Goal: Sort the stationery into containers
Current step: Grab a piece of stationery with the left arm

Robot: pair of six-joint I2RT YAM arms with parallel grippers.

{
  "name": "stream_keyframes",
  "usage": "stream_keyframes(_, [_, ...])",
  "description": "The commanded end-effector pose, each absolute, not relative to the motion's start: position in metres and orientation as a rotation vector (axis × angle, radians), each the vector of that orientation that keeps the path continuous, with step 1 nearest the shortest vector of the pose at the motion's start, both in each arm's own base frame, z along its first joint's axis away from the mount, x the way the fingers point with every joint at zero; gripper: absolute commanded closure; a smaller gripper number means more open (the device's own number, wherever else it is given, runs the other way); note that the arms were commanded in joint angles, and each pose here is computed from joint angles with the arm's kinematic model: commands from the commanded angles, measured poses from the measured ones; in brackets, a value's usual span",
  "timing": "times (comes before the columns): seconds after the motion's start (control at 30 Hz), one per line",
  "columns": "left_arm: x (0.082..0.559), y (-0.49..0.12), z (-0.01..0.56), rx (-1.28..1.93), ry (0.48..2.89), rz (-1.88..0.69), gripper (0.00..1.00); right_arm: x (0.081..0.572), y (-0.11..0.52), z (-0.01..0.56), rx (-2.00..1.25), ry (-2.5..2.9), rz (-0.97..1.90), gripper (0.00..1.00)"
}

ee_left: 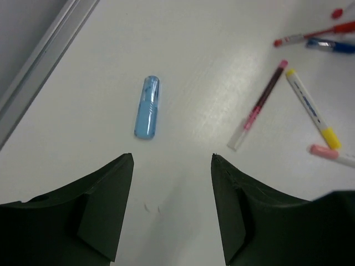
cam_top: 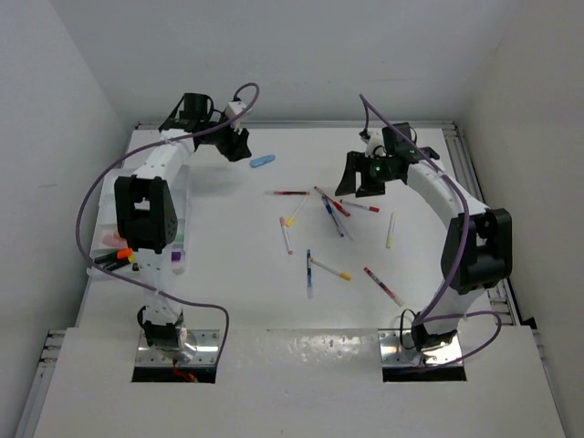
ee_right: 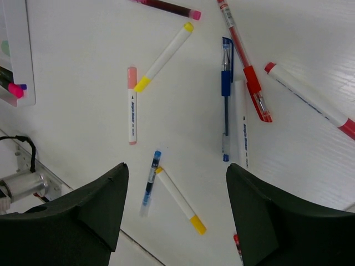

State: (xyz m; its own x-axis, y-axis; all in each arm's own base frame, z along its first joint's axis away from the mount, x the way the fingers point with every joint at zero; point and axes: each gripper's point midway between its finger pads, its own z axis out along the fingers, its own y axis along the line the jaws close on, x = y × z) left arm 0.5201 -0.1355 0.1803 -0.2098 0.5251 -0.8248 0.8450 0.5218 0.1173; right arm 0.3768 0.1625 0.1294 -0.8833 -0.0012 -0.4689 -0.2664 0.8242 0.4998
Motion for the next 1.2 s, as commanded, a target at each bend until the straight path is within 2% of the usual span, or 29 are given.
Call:
stream_keyframes(0.0, [0.568, -0.151, 0.187, 0.924, 1.744, -0.626, 0.36, 0.375, 0.159, 0.146, -0.198, 2.498, 0.807, 0.30])
stream_keyframes(0.07, [0.586, -0.155, 0.189, 0.892, 1.727, -0.633, 0.36, 0.373, 0.156, 0.146, -0.192, 2.499, 0.805, 0.30])
stream_keyframes(0.2, [0.620, -0.160, 0.156, 0.787, 1.767, -0.675, 0.35, 0.367, 0.154, 0.143, -0.187, 2.520, 0.811, 0.30])
stream_keyframes(0.33, [0.631, -0.173, 0.132, 0.808, 1.777, -0.649, 0.35, 0.366, 0.151, 0.140, -0.179, 2.532, 0.810, 0.30])
stream_keyframes(0.47, [0.630, -0.186, 0.101, 0.817, 1.834, -0.663, 0.32, 0.366, 0.148, 0.136, -0.159, 2.551, 0.816, 0.30])
stream_keyframes(0.8, [0.625, -0.172, 0.063, 0.807, 2.026, -0.599, 0.28, 0.370, 0.147, 0.132, -0.129, 2.563, 0.835, 0.30])
stream_keyframes(1.17, [0.572, -0.183, 0.013, 1.110, 2.215, -0.454, 0.29, 0.375, 0.149, 0.137, -0.120, 2.556, 0.851, 0.30])
